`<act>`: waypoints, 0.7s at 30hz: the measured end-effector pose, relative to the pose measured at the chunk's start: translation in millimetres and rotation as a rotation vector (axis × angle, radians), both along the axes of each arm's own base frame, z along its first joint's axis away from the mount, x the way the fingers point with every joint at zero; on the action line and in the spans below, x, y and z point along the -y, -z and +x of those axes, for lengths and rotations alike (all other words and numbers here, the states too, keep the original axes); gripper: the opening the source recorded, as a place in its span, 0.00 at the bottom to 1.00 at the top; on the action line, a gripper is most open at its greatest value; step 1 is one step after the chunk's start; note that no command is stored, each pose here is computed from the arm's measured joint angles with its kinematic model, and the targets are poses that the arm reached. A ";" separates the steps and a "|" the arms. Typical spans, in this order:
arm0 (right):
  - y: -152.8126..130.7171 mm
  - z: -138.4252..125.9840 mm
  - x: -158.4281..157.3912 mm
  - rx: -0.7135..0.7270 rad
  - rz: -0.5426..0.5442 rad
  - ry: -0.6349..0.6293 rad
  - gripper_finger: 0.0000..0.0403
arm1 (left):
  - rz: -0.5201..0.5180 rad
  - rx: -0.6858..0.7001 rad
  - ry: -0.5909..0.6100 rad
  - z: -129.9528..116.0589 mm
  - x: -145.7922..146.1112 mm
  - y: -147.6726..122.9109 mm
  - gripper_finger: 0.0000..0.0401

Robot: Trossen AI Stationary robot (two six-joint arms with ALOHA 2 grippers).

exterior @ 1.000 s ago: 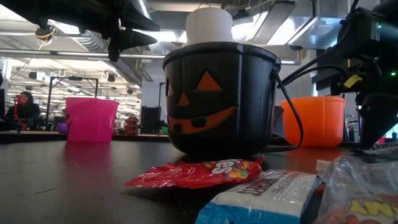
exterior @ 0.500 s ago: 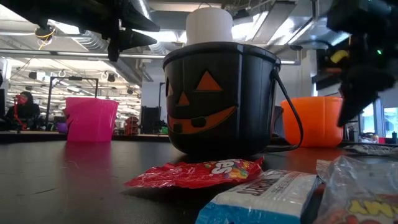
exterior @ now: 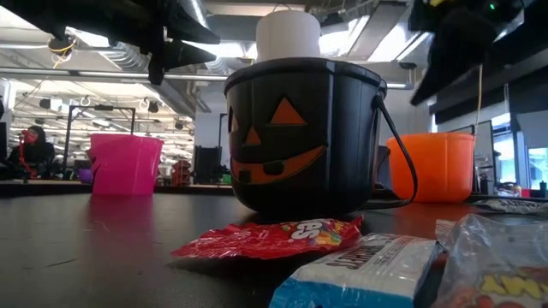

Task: Sort candy
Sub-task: Put the white chocolate into the black bucket

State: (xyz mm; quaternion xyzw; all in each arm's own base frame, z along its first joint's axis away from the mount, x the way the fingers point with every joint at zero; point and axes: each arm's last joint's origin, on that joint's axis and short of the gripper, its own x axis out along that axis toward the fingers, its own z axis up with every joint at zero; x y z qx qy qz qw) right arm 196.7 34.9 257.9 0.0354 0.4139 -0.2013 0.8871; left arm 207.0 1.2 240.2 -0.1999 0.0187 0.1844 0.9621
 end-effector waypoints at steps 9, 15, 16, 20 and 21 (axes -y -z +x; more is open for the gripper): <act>-19.3 4.2 -0.2 0.044 -0.055 -0.033 0.00 | 0.000 -0.007 0.000 -0.1 0.0 0.6 0.36; -19.7 4.5 0.0 0.048 -0.064 -0.030 0.00 | 0.001 -0.011 0.000 -0.1 0.0 1.0 0.36; -19.8 4.8 -0.3 0.051 -0.054 -0.035 0.00 | 0.001 -0.011 0.000 -0.1 0.0 0.9 0.36; -20.5 5.8 -0.9 0.062 -0.044 -0.041 0.00 | 0.000 -0.011 0.000 -0.1 0.0 0.9 0.36; -20.3 5.6 -0.8 0.059 -0.044 -0.041 0.00 | 0.000 -0.011 0.000 -0.1 0.0 0.9 0.36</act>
